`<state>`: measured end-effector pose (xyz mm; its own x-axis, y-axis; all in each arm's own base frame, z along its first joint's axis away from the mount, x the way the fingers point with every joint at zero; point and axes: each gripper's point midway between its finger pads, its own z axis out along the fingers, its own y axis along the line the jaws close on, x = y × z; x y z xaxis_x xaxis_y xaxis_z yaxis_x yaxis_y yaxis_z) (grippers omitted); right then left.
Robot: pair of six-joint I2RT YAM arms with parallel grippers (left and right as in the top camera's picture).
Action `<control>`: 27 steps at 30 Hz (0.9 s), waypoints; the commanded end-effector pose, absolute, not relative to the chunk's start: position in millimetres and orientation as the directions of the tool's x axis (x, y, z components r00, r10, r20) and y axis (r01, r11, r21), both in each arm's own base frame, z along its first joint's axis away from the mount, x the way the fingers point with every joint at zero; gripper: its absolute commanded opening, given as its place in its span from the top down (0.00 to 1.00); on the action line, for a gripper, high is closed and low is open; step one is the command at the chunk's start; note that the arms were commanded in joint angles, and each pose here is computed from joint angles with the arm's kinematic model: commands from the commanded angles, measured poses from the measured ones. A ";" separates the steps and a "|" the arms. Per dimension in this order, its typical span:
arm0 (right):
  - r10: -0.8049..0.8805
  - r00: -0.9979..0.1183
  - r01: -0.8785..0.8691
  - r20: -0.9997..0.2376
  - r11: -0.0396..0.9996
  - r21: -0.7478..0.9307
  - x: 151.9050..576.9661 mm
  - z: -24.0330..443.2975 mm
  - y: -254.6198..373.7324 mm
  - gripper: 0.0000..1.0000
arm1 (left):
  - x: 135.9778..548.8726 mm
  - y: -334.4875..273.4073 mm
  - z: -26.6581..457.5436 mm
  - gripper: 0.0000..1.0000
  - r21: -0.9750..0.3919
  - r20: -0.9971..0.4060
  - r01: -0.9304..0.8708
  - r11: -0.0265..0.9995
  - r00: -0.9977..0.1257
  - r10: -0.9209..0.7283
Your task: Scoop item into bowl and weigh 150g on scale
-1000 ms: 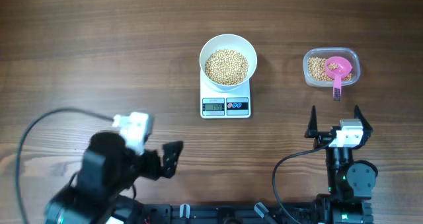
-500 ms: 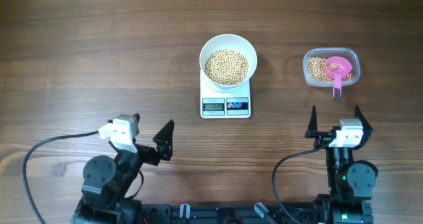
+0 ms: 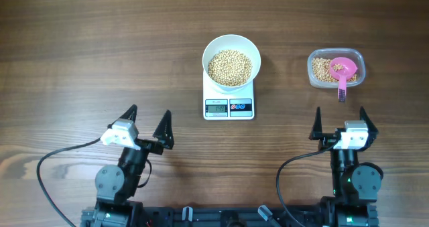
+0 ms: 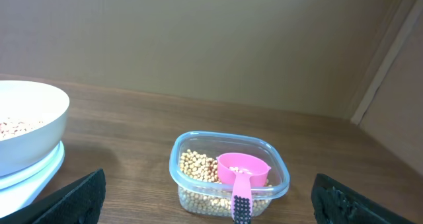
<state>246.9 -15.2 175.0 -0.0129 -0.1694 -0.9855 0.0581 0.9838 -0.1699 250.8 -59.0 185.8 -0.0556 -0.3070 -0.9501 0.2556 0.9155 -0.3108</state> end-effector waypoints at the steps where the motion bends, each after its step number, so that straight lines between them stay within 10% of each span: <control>1: -0.180 -0.005 0.066 -0.984 0.981 -0.180 246.4 176.7 -15.6 0.00 | 251.0 -43.6 190.6 0.00 -0.299 -0.953 0.194 0.934 -0.004 -0.304; 27: -0.180 -0.005 0.066 -0.984 0.981 -0.180 246.4 176.7 -15.6 0.00 | 246.0 -5.3 156.8 0.00 -0.256 -0.964 0.005 0.967 -0.078 -0.255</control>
